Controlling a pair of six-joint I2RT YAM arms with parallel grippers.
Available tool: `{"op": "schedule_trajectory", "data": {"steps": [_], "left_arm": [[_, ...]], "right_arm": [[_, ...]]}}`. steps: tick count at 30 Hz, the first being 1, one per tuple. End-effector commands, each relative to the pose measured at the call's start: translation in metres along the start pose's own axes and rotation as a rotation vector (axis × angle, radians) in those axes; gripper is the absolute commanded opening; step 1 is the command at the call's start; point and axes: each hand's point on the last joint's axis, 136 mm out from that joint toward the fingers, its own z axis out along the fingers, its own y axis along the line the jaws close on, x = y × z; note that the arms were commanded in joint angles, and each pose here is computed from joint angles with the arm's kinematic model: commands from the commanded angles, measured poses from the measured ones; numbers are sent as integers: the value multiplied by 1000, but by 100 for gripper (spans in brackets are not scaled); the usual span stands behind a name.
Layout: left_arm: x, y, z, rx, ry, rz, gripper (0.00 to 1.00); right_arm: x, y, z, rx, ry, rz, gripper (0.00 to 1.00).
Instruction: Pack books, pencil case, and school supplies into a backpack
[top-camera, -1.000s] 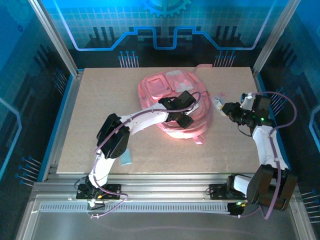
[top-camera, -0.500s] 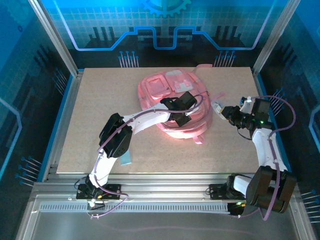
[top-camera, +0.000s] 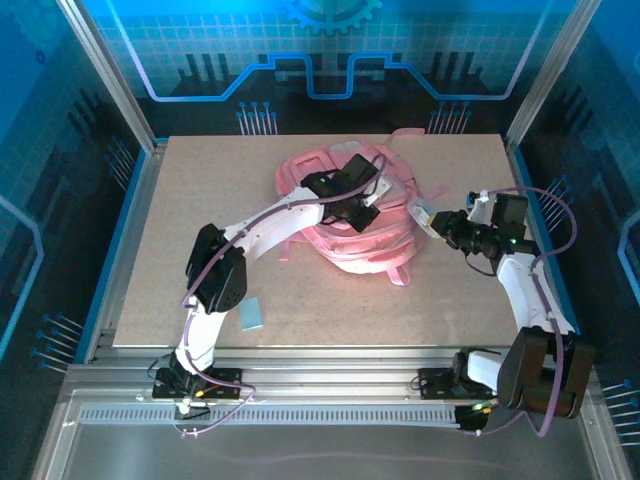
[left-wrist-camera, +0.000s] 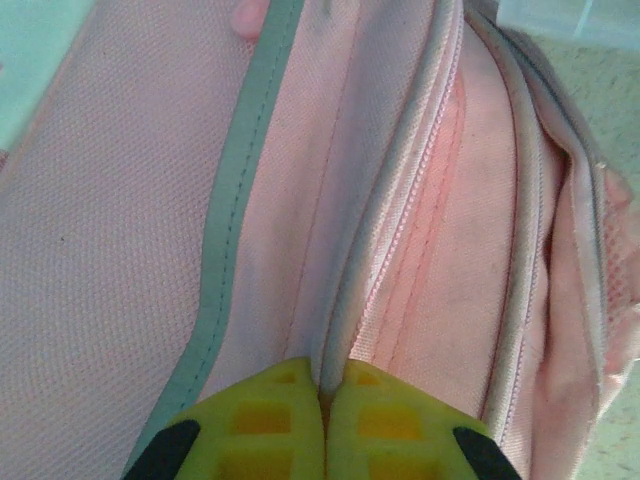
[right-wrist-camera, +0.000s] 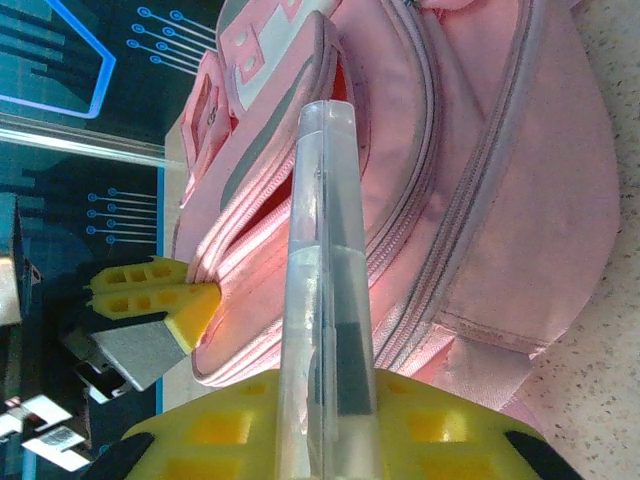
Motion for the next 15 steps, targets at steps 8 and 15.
{"op": "schedule_trajectory", "data": {"steps": [8, 15], "left_arm": [[-43, -9, -50, 149, -143, -110, 0], [-42, -12, -52, 161, -123, -85, 0]], "right_arm": [[9, 26, 35, -71, 73, -34, 20], [0, 46, 55, -163, 72, -6, 19]]}}
